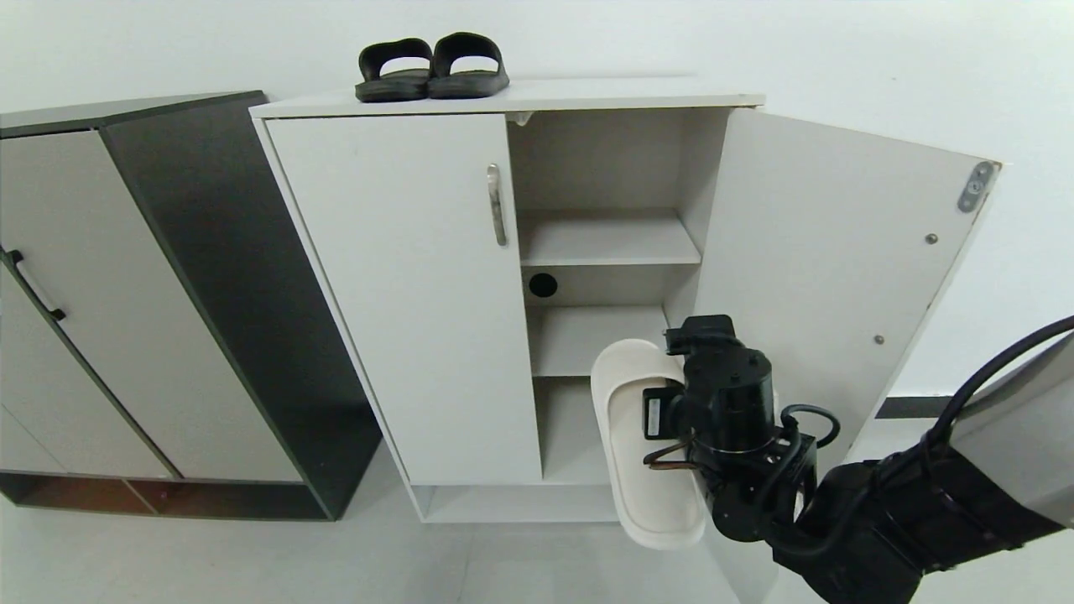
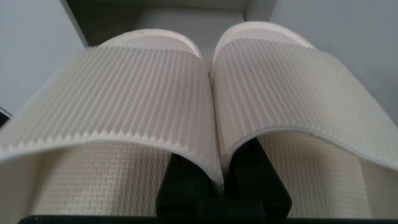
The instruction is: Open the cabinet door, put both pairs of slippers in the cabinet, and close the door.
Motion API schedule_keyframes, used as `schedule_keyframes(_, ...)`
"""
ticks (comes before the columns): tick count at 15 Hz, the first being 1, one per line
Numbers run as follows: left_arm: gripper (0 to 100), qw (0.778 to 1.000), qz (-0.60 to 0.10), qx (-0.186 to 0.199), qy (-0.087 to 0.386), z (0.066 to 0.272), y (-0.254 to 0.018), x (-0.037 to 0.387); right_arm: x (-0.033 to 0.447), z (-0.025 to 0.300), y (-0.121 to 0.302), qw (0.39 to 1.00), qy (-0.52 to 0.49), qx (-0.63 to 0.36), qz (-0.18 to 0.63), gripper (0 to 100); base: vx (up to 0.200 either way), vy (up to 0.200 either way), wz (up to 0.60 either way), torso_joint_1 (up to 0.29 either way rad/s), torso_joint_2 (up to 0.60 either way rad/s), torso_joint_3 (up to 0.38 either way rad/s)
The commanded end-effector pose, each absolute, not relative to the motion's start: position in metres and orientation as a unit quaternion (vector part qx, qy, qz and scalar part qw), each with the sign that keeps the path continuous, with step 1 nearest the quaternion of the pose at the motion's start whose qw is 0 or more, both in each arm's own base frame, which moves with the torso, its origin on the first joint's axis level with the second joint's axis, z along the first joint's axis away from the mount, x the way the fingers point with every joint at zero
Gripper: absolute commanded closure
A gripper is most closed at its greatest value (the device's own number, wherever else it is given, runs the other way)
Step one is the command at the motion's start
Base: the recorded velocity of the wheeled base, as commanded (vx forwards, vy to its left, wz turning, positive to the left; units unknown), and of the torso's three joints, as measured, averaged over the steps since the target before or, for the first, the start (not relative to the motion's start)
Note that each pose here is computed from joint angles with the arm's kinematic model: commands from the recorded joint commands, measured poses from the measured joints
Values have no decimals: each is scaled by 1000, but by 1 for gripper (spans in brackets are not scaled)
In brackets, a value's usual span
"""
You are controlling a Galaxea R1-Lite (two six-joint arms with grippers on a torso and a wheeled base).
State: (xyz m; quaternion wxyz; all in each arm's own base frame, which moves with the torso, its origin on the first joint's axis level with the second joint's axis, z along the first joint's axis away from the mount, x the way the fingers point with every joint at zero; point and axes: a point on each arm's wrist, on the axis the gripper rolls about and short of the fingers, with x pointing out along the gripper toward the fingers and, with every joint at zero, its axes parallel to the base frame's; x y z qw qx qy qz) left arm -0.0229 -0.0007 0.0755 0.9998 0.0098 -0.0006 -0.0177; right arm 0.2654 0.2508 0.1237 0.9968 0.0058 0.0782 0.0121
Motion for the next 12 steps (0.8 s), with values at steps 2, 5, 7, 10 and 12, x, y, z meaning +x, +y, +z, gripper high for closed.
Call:
schedule_keyframes(2,100,1000,-18,10,1,76,-1,-23,269,113,252,996,88,-4,9,100,0,0,0,0,0,0)
schedule_keyframes(5,100,1000,-18,9,1,76,-1,-23,269,106,253,995,96,-13,8,100,0,0,0,0,0,0)
schedule_keyframes(7,100,1000,-18,9,1,76,-1,-23,271,100,263,995,96,-13,18,100,0,0,0,0,0,0)
schedule_keyframes(10,100,1000,-18,8,1,76,-1,-23,272,92,275,994,100,-7,33,100,0,0,0,0,0,0)
schedule_keyframes(12,100,1000,-18,9,1,76,-1,-23,273,92,281,994,98,-4,40,100,0,0,0,0,0,0)
